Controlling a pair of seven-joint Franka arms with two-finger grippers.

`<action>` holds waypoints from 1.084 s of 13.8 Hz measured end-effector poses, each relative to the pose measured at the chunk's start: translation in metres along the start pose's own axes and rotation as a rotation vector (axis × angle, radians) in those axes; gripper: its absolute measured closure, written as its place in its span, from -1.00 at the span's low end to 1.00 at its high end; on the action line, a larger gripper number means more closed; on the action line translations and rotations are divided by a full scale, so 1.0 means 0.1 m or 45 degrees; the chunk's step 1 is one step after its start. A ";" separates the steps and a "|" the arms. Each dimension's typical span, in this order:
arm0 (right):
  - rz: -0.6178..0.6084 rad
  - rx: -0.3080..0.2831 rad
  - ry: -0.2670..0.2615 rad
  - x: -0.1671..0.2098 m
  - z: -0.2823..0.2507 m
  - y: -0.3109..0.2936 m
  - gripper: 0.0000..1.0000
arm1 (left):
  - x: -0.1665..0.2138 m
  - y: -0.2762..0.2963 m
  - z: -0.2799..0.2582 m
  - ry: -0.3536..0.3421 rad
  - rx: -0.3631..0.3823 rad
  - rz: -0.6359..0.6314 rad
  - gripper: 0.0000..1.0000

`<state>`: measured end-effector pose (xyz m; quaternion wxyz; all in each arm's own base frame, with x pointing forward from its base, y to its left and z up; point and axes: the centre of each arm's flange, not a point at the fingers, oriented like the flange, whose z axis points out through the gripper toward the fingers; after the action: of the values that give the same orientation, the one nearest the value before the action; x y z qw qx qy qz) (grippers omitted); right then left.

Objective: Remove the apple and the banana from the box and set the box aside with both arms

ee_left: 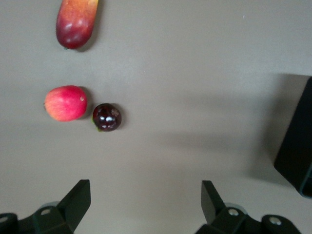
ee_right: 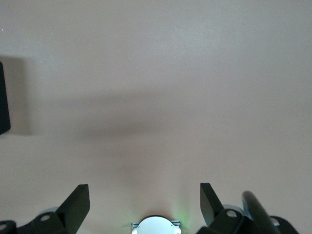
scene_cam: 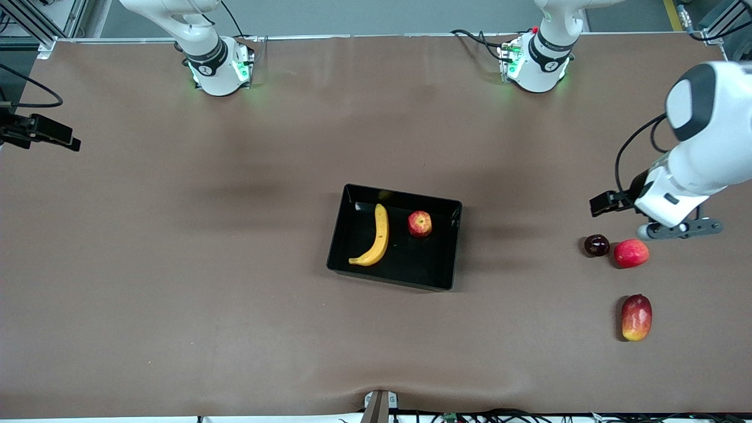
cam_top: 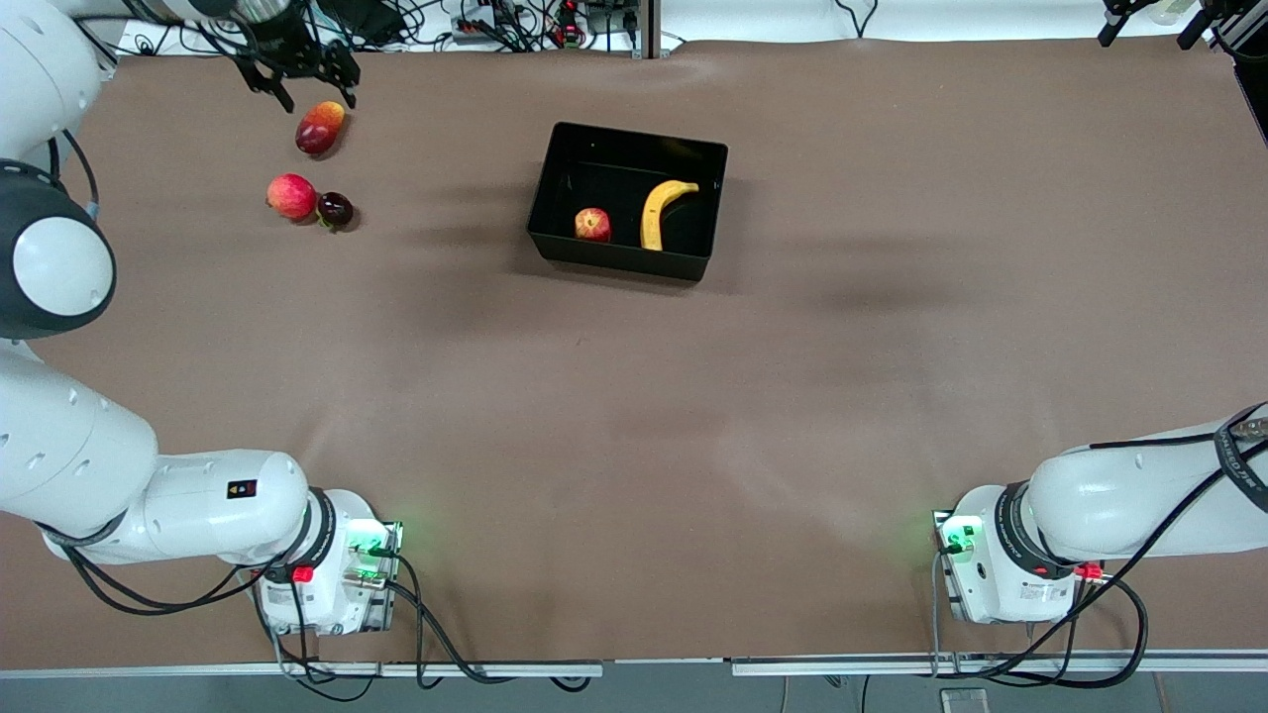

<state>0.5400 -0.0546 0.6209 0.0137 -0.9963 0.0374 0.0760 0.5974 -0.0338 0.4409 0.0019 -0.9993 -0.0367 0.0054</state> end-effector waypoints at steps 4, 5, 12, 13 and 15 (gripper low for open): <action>0.010 0.001 -0.005 0.01 0.01 0.04 -1.00 | 0.08 -0.19 0.61 0.033 -0.002 -0.028 -1.00; 0.015 0.002 -0.006 0.01 0.02 0.06 -1.00 | 0.13 -0.25 0.76 0.033 -0.008 -0.041 -1.00; 0.013 0.002 -0.006 0.01 0.02 0.05 -1.00 | 0.37 -0.40 1.04 0.063 -0.032 -0.066 -1.00; 0.013 0.002 -0.006 0.01 0.02 0.05 -1.00 | 0.41 -0.32 0.99 0.079 -0.037 -0.050 -1.00; 0.013 0.002 -0.006 0.01 0.02 0.05 -1.00 | 0.47 -0.08 0.89 0.109 -0.046 -0.011 -1.00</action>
<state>0.5402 -0.0601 0.6188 0.0141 -0.9959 0.0424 0.0785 0.6428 -0.0223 0.3517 -0.0146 -0.9983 -0.0411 -0.0381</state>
